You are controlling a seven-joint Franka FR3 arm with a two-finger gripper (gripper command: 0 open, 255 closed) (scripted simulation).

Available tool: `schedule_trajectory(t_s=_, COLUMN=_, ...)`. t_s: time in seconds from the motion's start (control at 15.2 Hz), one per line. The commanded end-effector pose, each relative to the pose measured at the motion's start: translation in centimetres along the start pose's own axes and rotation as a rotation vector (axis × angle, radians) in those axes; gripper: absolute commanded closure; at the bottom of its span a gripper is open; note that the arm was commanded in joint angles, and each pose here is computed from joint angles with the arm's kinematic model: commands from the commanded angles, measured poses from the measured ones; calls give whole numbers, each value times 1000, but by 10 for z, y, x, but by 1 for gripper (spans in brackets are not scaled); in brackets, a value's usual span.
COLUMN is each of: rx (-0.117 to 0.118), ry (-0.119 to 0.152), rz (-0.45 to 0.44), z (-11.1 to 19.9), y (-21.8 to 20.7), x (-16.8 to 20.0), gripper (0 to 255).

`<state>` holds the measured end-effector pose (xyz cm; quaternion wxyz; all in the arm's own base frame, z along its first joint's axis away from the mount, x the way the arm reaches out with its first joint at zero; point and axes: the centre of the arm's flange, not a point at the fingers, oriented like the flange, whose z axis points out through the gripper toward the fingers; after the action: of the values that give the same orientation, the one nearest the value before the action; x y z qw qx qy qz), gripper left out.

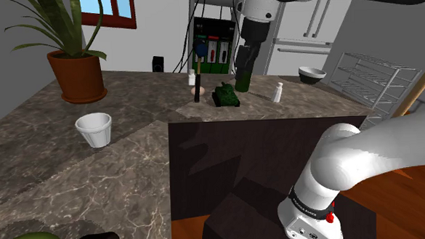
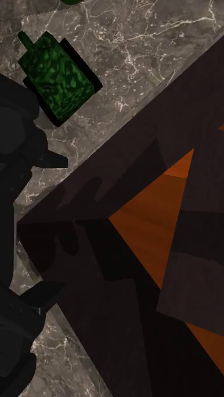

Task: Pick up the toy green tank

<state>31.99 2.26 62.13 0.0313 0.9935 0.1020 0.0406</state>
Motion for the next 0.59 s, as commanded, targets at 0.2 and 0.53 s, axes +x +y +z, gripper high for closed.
schedule_trajectory(t_s=0.2, rx=4, ry=-3, rz=10, z=19, y=31, x=18, gripper=0)
schedule_trajectory(t_s=0.53, rx=12, ry=-7, rz=28, z=51, y=82, x=48, gripper=0)
